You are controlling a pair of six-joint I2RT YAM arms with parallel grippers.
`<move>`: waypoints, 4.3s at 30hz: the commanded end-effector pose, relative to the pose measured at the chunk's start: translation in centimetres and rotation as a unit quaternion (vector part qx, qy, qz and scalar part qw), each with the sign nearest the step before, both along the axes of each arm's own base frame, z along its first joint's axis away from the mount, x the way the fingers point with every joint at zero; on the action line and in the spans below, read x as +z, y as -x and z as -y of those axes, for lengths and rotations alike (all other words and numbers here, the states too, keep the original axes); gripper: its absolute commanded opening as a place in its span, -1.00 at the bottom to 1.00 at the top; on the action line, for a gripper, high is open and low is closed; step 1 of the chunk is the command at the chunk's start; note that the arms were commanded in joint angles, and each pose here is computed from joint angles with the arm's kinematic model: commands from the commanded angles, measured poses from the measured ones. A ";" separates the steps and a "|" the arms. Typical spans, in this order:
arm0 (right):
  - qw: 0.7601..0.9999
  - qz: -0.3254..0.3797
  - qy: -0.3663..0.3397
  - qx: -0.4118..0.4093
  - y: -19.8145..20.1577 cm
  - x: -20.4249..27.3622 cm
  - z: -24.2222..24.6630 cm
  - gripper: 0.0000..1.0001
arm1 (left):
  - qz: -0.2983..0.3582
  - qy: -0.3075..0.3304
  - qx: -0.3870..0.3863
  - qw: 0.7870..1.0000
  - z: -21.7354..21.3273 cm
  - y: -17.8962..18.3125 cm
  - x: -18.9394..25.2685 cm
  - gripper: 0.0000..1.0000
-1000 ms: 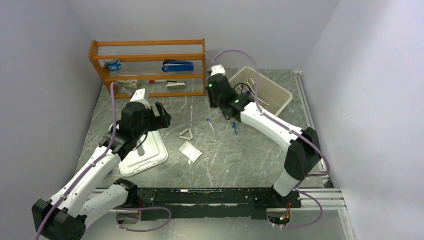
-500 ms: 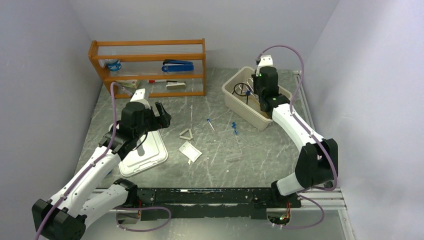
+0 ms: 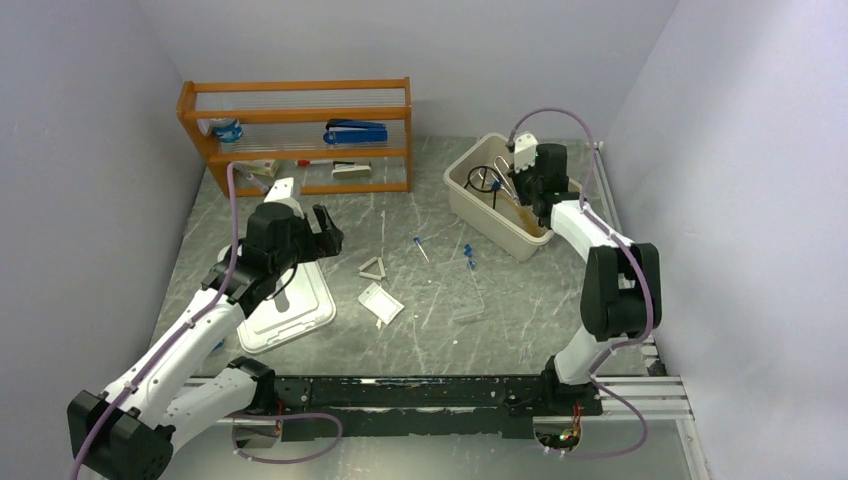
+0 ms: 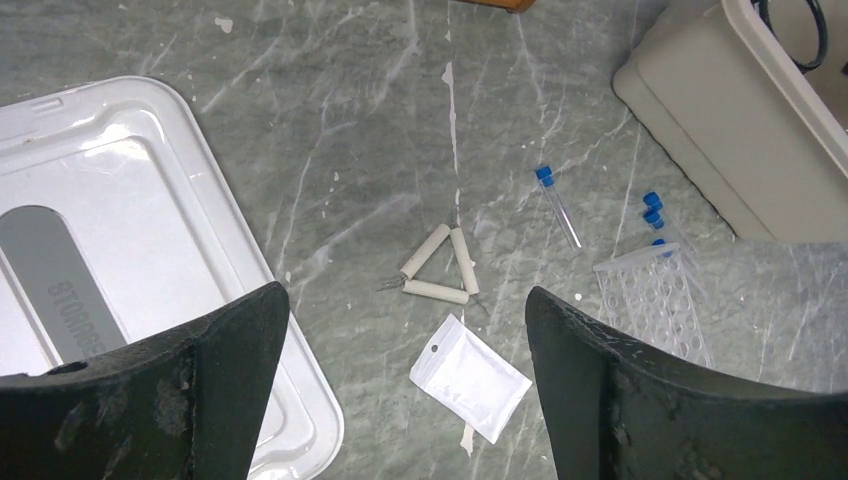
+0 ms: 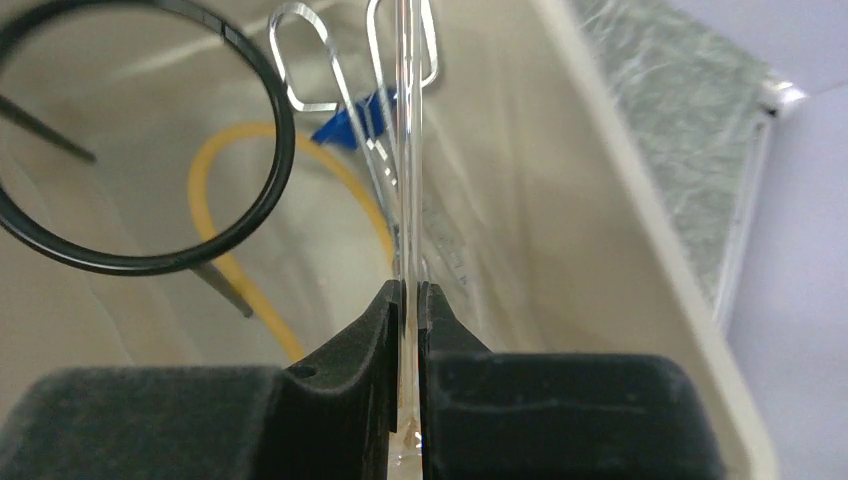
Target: Organize the chemistry lab equipment
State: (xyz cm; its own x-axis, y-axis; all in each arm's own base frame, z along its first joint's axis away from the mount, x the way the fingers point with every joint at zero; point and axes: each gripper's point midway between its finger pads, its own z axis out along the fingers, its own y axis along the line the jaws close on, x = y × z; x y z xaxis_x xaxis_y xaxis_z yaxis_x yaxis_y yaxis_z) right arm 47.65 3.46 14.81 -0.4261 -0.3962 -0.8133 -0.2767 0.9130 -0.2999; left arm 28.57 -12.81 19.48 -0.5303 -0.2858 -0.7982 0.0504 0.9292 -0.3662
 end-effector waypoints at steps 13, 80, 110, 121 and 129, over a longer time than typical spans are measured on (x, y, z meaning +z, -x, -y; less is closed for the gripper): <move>0.991 -0.079 0.087 0.058 -0.8 -5.4 1.5 -1.00 | -0.002 -0.005 -0.005 1.000 0.5 -0.9 -0.2 0.82; 0.987 -0.012 -0.123 -0.099 1.4 7.7 -1.1 -1.00 | 0.021 0.005 -0.011 1.000 0.3 -0.2 1.4 0.82; 0.970 -0.192 -0.051 0.140 15.0 -6.3 -29.3 -1.00 | 0.021 0.003 -0.001 1.000 -0.1 0.0 1.3 0.82; 0.922 -0.295 -0.099 0.231 22.3 -11.2 -33.2 -0.21 | -0.027 0.005 0.033 0.999 -1.1 1.1 -1.1 0.85; 0.920 -0.331 -0.065 0.198 24.4 -13.5 -32.1 -0.17 | -0.088 0.045 0.010 0.995 0.5 3.0 -5.3 0.88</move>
State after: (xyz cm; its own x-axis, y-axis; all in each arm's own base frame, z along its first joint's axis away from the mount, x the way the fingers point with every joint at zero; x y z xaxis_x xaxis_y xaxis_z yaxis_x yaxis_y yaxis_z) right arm 23.98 35.80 2.57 -0.6546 -0.5420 -0.5269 -0.7044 0.6904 0.1649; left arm 26.56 -12.21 15.47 -0.6087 -0.3286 -0.7221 -0.0366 0.9209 -0.3882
